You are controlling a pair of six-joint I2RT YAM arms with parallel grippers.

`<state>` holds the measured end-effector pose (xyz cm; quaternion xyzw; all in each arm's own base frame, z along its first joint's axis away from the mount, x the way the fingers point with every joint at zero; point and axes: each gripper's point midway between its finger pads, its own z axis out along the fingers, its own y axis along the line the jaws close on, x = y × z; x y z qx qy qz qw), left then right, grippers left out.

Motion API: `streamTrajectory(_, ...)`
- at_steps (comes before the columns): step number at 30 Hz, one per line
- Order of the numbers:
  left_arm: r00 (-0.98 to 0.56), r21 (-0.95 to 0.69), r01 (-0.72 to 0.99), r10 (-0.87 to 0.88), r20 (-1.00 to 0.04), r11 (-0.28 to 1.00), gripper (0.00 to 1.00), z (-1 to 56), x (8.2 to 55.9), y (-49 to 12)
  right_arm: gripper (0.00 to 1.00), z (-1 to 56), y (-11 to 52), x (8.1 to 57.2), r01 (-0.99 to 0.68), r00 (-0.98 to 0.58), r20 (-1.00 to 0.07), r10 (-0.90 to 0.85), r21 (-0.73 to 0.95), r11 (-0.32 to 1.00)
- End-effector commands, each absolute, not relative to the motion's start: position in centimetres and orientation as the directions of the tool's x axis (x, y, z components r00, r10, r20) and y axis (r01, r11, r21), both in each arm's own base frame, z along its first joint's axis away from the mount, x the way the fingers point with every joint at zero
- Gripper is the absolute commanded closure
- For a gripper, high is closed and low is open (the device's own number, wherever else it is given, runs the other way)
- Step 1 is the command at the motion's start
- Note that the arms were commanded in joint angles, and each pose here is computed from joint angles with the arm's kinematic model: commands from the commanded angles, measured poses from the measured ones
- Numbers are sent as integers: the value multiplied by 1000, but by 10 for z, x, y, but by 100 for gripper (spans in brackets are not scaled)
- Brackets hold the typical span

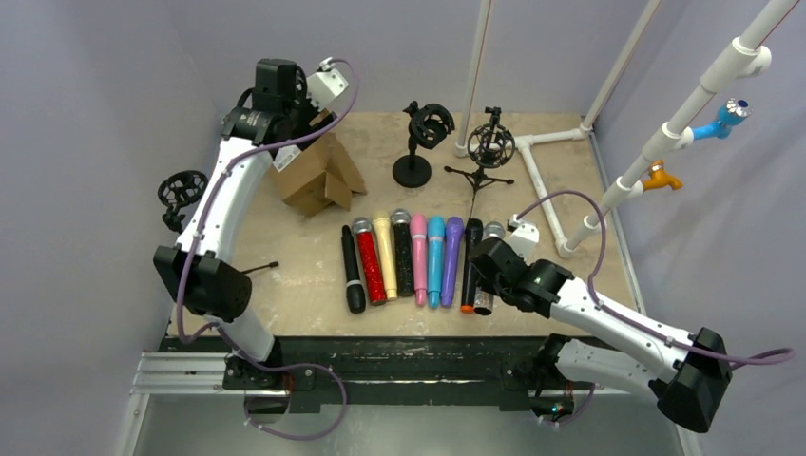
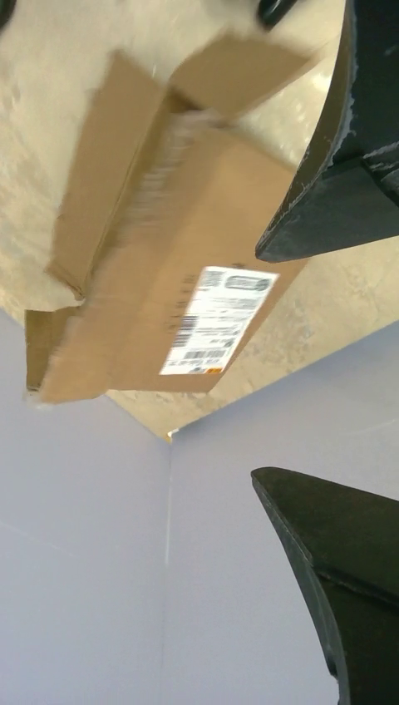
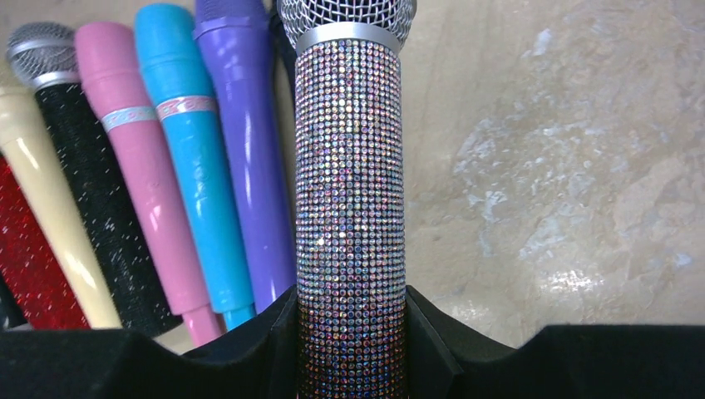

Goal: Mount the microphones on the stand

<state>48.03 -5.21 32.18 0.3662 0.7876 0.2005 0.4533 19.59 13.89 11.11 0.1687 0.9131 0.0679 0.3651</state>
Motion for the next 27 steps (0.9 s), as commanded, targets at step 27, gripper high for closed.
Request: streamTrajectory(27,-268,647,564,855,-444,513,0,216,453,-107,90,56,75,256,410,-710,-576,404,128,903)
